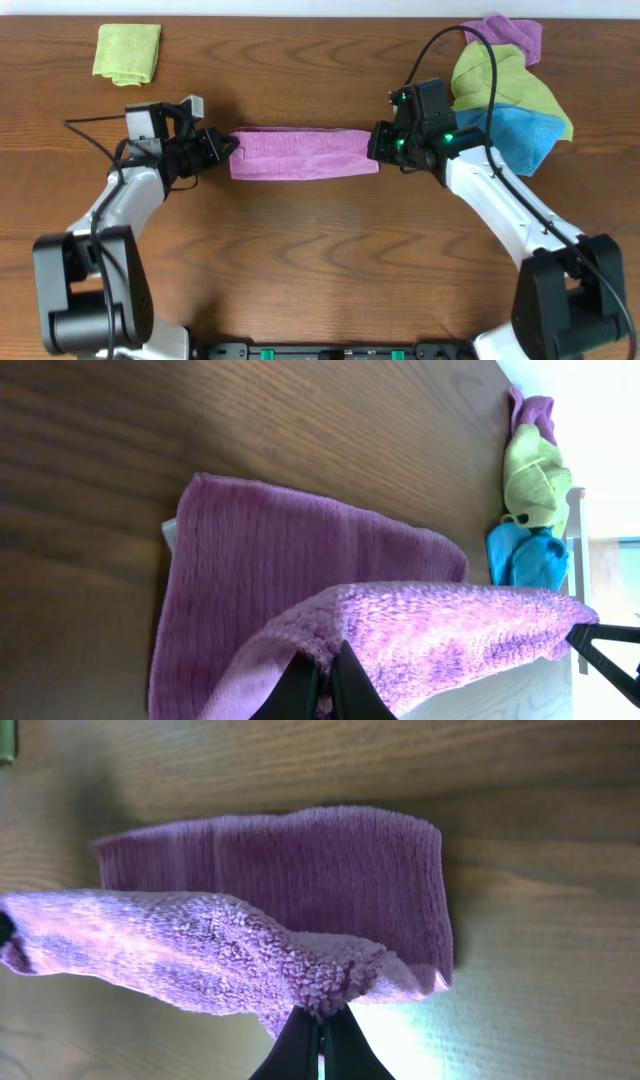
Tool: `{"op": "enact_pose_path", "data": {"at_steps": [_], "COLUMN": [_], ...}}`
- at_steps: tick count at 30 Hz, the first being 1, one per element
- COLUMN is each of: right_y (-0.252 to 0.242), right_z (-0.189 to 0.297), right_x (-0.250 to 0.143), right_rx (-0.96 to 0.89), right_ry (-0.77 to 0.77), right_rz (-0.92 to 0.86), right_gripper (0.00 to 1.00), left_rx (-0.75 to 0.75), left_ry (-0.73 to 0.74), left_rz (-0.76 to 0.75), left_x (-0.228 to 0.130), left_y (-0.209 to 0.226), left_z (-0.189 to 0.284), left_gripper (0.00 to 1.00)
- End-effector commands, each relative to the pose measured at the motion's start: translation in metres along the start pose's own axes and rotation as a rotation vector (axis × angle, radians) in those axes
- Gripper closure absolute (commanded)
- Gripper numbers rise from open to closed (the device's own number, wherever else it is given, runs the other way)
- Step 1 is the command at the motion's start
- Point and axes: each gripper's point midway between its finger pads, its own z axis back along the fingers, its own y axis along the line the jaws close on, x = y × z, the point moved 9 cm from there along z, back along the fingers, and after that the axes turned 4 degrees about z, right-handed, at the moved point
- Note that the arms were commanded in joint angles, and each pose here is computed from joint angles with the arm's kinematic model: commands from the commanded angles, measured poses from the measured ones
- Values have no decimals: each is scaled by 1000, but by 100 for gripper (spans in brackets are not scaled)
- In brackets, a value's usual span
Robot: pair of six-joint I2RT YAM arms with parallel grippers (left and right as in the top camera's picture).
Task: Fold the cloth
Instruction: 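Lift both near corners and fold them forward over the far edge, then lay the folded edge down and open both grippers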
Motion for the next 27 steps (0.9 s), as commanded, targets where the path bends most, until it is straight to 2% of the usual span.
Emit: {"op": "enact_pose_path", "data": {"at_steps": [1,13,19,27], "right_y": [-5,-17,-20,-22], "right_z": [-9,-36,-37,-38], "right_x": [7,25,26,12], "right_rx": [-17,-11,-11,-6], "right_ry": [-16,-95,-92,12], "right_rz": [-41,-98,-104,-125], "right_gripper": [98,98,98,98], "left_rx": [-12,-42,-11,82], "left_ry": [-23,6,70,183], "left_rz": [-18,-12,17,46], "left_x": [21,57,47,24], "left_y": [-6,-1,8,20], "left_z": [-6,-36,-45,-42], "left_gripper": [94,95,94,94]}}
